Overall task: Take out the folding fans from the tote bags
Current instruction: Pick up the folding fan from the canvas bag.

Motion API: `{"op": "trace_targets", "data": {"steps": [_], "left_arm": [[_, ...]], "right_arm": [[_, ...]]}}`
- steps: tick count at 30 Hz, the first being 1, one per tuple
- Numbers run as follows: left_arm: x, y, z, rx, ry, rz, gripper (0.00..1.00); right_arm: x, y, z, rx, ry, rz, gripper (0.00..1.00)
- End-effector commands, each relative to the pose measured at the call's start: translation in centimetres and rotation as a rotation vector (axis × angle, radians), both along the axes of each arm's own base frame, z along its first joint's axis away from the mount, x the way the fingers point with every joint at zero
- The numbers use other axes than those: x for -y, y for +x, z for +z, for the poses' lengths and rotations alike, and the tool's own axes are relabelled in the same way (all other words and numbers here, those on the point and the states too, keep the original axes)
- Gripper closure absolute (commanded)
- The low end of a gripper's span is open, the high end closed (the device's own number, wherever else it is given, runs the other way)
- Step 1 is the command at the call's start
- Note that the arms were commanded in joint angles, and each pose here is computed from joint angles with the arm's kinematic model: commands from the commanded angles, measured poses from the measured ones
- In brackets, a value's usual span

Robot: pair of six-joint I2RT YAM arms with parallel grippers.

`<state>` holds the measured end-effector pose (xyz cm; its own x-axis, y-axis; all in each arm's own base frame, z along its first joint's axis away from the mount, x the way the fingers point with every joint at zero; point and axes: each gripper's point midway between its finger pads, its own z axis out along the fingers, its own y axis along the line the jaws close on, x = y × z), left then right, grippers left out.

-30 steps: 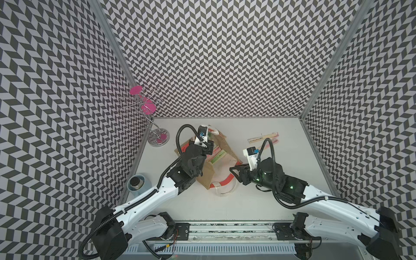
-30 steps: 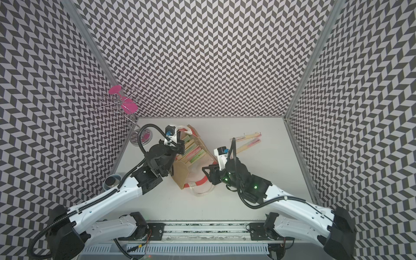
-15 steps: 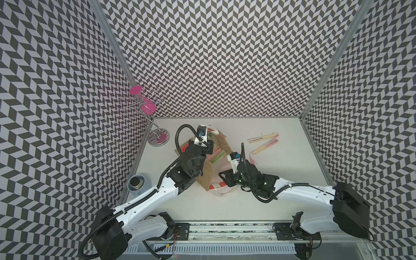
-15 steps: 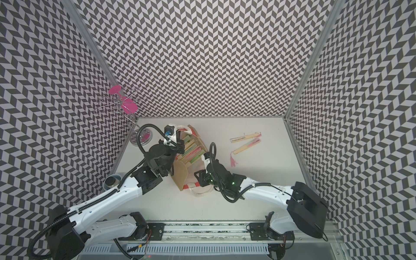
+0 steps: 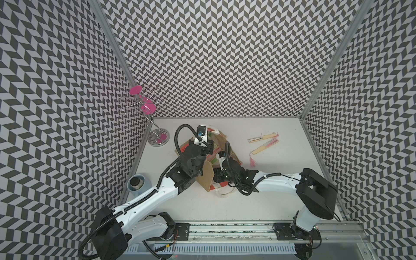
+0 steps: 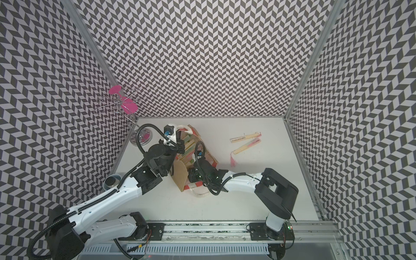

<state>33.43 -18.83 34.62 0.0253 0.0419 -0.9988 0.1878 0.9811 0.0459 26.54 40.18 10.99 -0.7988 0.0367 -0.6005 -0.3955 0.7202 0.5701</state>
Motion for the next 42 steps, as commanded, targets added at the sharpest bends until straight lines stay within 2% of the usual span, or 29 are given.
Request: {"op": "trace_targets", "data": {"steps": [1,5,14,22,29,42], "left_arm": [[-0.8,-1.0,4.7,0.107,-0.121,-0.019,1.00],[-0.7,-1.5,4.9,0.118,-0.124,-0.046,1.00],[-0.6,-2.4,5.0,0.133,-0.134,-0.089,1.00],[0.4,-2.6,4.6,0.118,-0.156,-0.147,1.00],[0.3,-2.9,4.4,0.105,-0.172,-0.163,1.00],[-0.8,-2.7,3.7,0.102,-0.152,-0.097,1.00]], "right_arm": [[-0.7,2.0,1.0,-0.011,0.069,-0.047,0.59],[-0.5,3.1,0.4,-0.065,0.112,-0.062,0.54],[-0.3,4.6,-1.1,-0.170,0.186,-0.080,0.52],[-0.7,6.9,-0.7,-0.184,0.261,-0.131,0.52],[-0.6,7.5,-2.5,-0.251,0.292,-0.188,0.54],[0.0,7.5,-0.7,-0.177,0.276,-0.175,0.86]]}}
